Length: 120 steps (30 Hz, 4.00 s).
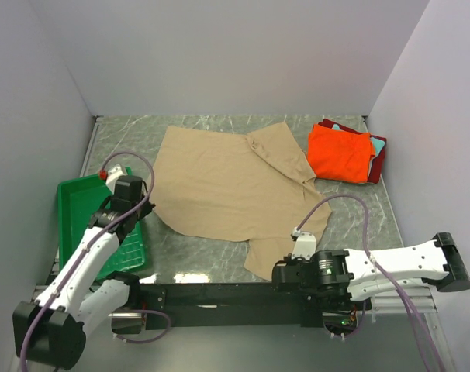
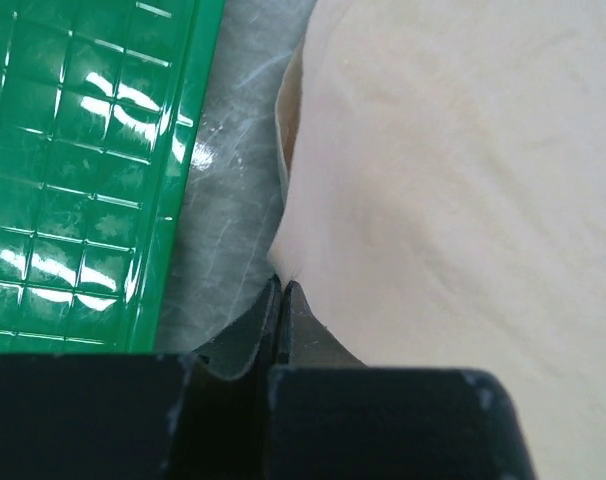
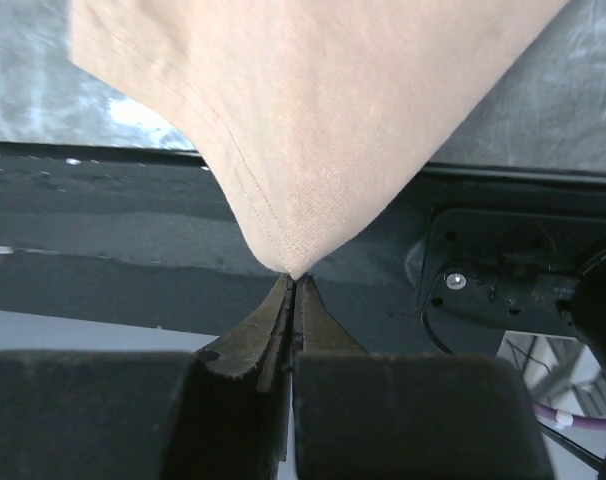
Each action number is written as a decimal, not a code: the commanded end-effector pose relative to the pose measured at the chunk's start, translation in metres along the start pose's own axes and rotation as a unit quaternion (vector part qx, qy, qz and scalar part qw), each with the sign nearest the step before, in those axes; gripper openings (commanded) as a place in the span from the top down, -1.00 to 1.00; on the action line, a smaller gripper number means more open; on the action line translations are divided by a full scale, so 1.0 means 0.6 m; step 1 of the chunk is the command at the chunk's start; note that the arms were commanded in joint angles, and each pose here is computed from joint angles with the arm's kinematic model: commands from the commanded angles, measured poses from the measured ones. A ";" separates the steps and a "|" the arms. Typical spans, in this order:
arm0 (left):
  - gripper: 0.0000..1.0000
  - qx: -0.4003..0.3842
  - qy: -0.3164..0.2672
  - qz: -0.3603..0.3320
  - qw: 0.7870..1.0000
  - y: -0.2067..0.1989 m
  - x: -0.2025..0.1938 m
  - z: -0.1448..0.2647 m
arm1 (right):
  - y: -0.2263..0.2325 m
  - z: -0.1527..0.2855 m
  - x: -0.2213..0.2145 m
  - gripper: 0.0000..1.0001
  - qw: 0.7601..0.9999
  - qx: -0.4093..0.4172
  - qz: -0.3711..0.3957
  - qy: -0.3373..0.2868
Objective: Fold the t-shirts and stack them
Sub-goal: Fold the tshirt
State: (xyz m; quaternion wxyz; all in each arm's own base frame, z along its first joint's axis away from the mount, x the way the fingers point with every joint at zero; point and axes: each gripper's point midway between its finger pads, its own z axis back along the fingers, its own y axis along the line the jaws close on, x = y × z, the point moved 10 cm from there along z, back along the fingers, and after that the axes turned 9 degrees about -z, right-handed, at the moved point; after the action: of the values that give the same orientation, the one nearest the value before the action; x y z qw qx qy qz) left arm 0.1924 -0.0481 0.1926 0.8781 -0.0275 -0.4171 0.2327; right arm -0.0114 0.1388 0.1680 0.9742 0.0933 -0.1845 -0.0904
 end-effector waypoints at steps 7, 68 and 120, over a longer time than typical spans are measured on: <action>0.99 -0.023 0.002 -0.034 0.999 -0.034 0.030 -0.028 | 0.023 0.012 0.083 1.00 0.996 0.037 -0.035 -0.077; 0.99 -0.022 -0.005 -0.075 0.997 -0.098 0.187 -0.239 | -0.007 -0.055 0.554 1.00 0.971 -0.067 -0.102 -0.207; -0.90 -0.105 0.133 -0.089 0.981 -0.074 0.037 -0.327 | -0.120 -0.151 0.329 -0.23 0.973 -0.114 -0.191 -0.066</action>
State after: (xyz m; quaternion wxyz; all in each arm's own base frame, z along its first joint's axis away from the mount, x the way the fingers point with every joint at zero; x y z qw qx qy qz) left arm 0.3744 -0.0593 0.1116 0.9188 -0.1392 -0.3554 0.1005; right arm 0.1902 0.0440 0.1404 0.9347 0.0199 -0.2081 -0.2875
